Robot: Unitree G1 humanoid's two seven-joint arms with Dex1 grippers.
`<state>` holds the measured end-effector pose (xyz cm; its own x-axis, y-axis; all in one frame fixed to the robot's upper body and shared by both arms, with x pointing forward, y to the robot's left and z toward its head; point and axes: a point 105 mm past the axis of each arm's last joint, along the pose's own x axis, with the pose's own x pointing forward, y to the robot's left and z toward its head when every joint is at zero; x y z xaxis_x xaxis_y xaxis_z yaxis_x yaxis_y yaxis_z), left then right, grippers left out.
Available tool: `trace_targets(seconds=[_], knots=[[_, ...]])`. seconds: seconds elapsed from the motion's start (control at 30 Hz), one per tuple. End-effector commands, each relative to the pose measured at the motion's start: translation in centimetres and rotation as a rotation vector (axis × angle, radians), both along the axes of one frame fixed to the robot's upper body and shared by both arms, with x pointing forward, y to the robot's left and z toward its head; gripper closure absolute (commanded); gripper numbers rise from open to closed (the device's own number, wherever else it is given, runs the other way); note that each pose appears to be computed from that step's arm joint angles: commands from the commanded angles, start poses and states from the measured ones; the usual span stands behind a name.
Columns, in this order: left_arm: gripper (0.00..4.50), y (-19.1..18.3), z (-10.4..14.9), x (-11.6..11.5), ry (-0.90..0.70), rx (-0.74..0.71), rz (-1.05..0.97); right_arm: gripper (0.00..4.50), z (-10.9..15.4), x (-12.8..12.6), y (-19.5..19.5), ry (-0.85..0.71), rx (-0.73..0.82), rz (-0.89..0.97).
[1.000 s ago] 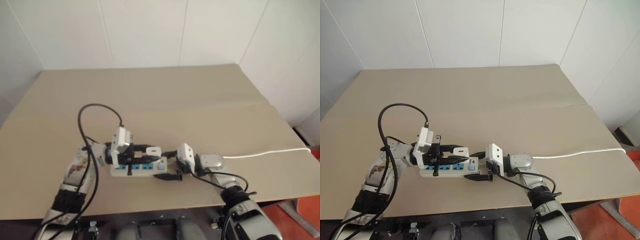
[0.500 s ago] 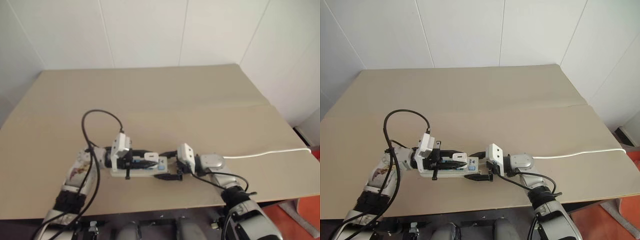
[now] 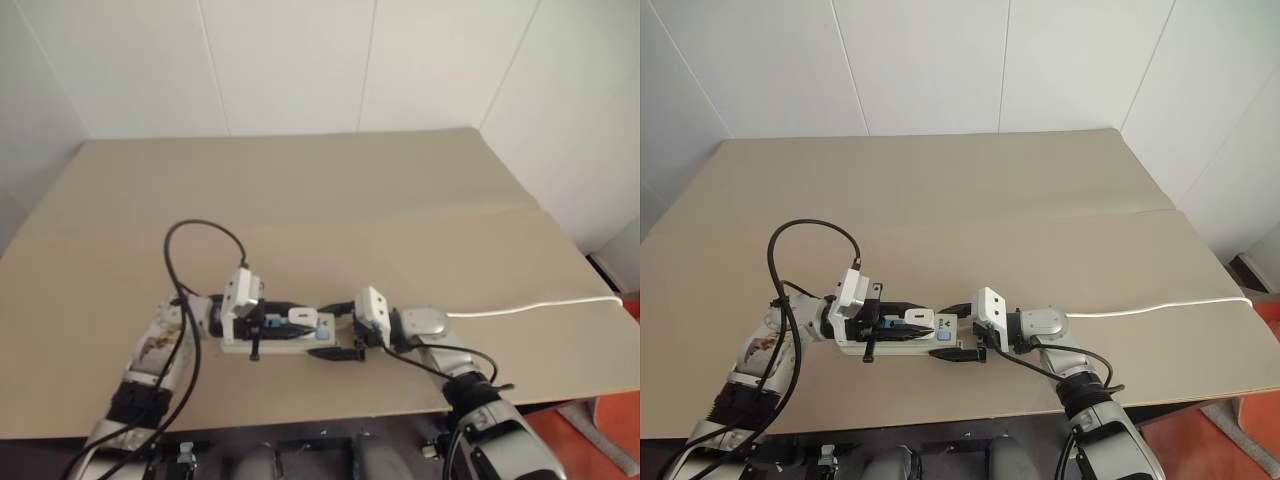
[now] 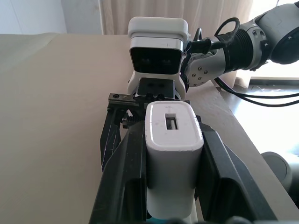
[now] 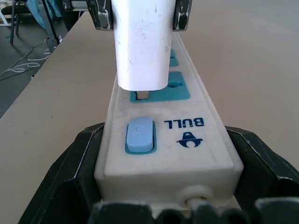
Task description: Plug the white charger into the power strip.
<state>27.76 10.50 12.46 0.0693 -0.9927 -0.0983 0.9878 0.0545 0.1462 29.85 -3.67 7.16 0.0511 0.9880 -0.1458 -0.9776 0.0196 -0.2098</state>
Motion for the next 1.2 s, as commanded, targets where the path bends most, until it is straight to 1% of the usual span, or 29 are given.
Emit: trace_targets(seconds=[0.03,0.33,0.7,0.8,0.87,0.93,1.2], knots=[[3.49,0.7,0.6,0.2,-0.027,0.003,0.003,1.04,-1.1,-0.7,0.1,0.026,-0.047,0.03],[3.49,1.0,0.6,0.3,-0.022,0.015,0.006,1.04,-1.1,-0.7,0.1,0.026,-0.046,0.027],[3.49,1.5,-0.2,0.4,-0.003,0.031,0.013,1.04,-1.1,-0.7,0.1,0.029,-0.046,0.03],[3.49,2.5,-1.6,0.4,0.002,0.096,0.013,1.04,-1.0,-0.7,0.1,0.03,-0.046,0.03],[3.49,3.6,-3.3,0.0,-0.006,0.173,-0.008,1.04,-1.0,-0.7,0.1,0.031,-0.046,0.03],[3.49,4.3,-4.4,-0.2,0.025,0.198,0.015,1.04,-1.0,-0.7,0.1,0.031,-0.045,0.029],[3.49,4.8,-5.6,0.4,0.048,0.208,0.082,1.04,-0.9,-0.7,0.2,0.032,-0.044,0.033]])
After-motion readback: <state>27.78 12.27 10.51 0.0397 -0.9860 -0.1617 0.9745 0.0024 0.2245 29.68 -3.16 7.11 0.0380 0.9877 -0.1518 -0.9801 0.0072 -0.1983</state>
